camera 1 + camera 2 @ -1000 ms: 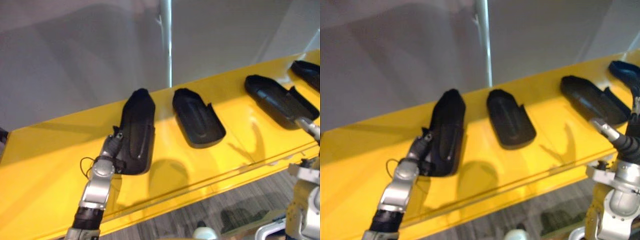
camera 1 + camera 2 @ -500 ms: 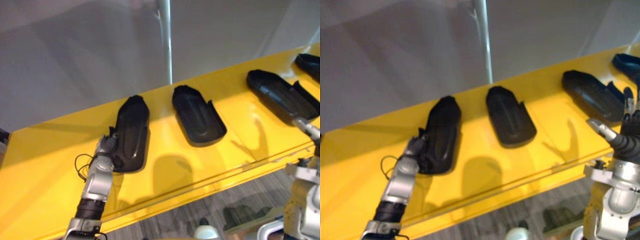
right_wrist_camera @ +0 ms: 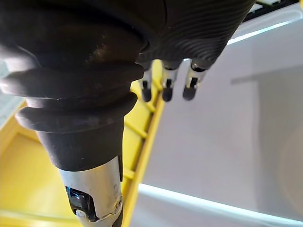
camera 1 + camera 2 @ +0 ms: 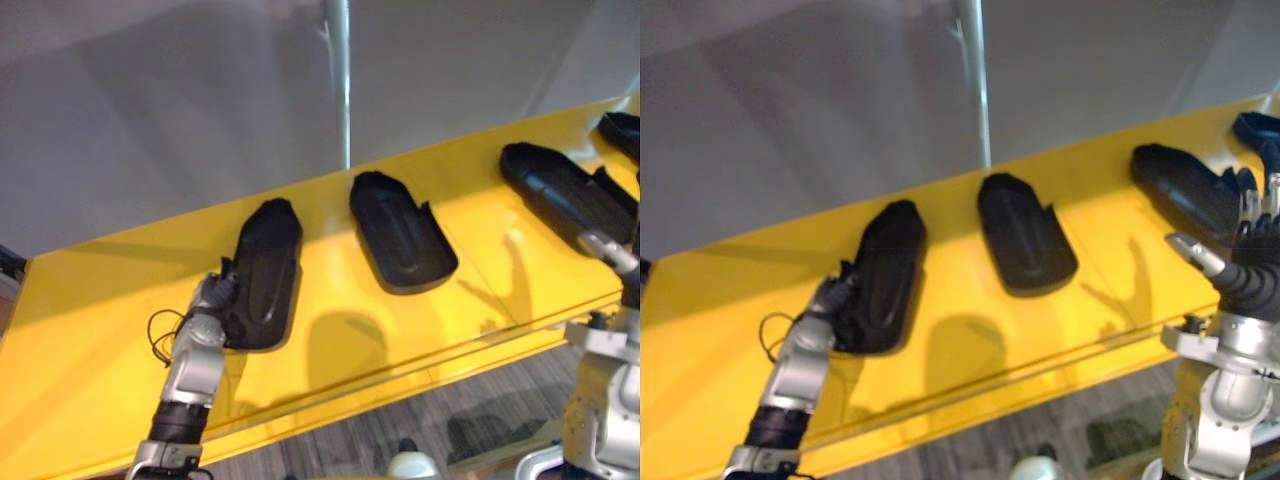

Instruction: Walk over and take plastic housings, then place them on the shelf

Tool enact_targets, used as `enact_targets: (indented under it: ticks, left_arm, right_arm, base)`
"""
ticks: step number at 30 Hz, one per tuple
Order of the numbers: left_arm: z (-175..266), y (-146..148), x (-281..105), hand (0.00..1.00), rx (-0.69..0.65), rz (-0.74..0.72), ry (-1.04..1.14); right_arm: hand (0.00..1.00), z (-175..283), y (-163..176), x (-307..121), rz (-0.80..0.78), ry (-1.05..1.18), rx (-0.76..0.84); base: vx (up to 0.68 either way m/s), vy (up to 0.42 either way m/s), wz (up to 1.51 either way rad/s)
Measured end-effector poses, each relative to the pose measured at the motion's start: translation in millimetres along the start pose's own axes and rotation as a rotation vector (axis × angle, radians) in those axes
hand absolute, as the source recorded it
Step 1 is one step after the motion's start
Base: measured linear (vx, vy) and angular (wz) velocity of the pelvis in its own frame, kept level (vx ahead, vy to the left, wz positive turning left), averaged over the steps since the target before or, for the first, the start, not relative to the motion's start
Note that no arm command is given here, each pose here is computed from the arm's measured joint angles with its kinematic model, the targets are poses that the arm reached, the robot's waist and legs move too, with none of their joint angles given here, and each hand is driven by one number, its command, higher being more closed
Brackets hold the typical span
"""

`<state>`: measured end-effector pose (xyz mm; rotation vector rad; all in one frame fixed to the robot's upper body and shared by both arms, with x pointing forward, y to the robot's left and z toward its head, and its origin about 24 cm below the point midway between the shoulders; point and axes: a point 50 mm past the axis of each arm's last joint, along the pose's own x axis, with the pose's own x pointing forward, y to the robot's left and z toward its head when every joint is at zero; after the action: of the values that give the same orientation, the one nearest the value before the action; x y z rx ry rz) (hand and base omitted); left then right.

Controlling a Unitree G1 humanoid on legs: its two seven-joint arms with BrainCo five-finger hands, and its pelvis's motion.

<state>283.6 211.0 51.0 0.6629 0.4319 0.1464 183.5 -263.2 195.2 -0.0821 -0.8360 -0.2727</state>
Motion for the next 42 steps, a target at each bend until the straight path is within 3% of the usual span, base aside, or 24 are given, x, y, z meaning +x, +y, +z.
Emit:
enact_targets:
  ticks: [6, 14, 23, 30, 37, 40, 41, 42]
  left_arm:
    - [0.1, 1.7, -4.2, 0.00, -0.008, -0.020, -0.022]
    - [-12.0, 18.4, -22.6, 0.00, -0.083, 0.116, -0.062]
    - [-4.1, 73.4, -61.2, 0.00, -0.186, 0.518, -0.286]
    - [-6.1, 99.4, -89.5, 0.00, -0.260, 0.811, -0.409]
    - [15.3, 113.1, -130.4, 0.00, -0.400, 0.958, -0.757]
    - [17.9, 115.5, -140.6, 0.00, -0.526, 0.994, -0.884]
    - [13.2, 122.6, -161.5, 0.00, -0.610, 1.174, -0.993]
    - [13.1, 122.6, -161.5, 0.00, -0.610, 1.174, -0.993]
  right_arm:
    - [0.00, 1.3, 0.6, 0.6, 0.002, -0.006, 0.000]
    - [0.00, 1.6, 0.1, 0.9, -0.004, -0.009, 0.020]
    - [0.00, -1.7, 0.4, -4.9, -0.025, 0.008, 0.073]
    - [0.00, -3.1, 1.3, -6.8, -0.031, 0.010, 0.110]
    - [0.00, -4.4, 1.8, -9.0, -0.047, 0.014, 0.122]
    - [0.00, -5.6, 1.4, -10.0, -0.053, 0.017, 0.122]
    - [0.00, -18.2, -1.5, -21.1, -0.093, 0.086, 0.113]
    - [0.00, -18.3, -1.5, -21.1, -0.093, 0.086, 0.113]
  base:
    - [-0.01, -0.008, 0.05]
    - [0.00, -0.002, 0.01]
    - [0.00, -0.005, 0.11]
    - [-0.01, -0.006, 0.08]
    - [0.00, -0.004, 0.02]
    - [0.00, 0.000, 0.00]
    - [0.00, 0.000, 0.00]
    - [0.00, 0.000, 0.00]
